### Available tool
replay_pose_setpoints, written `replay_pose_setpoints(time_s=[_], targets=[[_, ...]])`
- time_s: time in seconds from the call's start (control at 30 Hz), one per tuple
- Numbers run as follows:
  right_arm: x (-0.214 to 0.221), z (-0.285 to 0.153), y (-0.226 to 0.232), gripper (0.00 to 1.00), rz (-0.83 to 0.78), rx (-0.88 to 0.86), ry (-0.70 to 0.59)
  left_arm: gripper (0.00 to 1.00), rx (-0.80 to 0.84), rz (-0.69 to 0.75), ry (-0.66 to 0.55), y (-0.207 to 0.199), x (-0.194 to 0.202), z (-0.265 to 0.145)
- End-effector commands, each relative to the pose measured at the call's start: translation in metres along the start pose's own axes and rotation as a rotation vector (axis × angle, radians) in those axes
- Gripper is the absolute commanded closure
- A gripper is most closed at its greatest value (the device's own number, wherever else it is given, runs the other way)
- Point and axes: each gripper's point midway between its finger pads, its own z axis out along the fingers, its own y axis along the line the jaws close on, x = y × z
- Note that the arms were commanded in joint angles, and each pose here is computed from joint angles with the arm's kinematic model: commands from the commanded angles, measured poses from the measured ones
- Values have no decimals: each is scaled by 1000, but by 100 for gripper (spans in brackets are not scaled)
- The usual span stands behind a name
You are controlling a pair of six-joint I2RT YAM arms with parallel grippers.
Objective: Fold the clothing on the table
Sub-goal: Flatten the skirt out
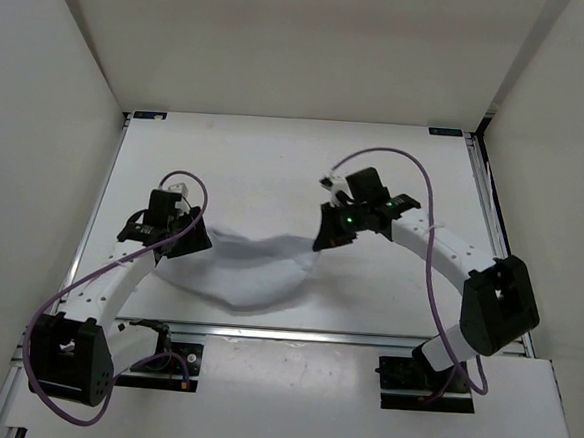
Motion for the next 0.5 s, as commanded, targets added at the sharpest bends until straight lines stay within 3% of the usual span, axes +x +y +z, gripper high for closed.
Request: replay_pose_setpoints(time_s=[0.0,0.23,0.4,0.47], targets=[[22,-23,-40,100,177,127,-39,33,37,-18,-15,-5,-1,-2],[103,-40,-113,100,429,332,31,36,180,-35,-5,-32,-11,3],[96,-50,-146,100,490,385,-30,35,300,21,-5,-67,-23,4],[89,-50,-154,100,515,375,-39,34,431,75,15,-97,-23,-1]])
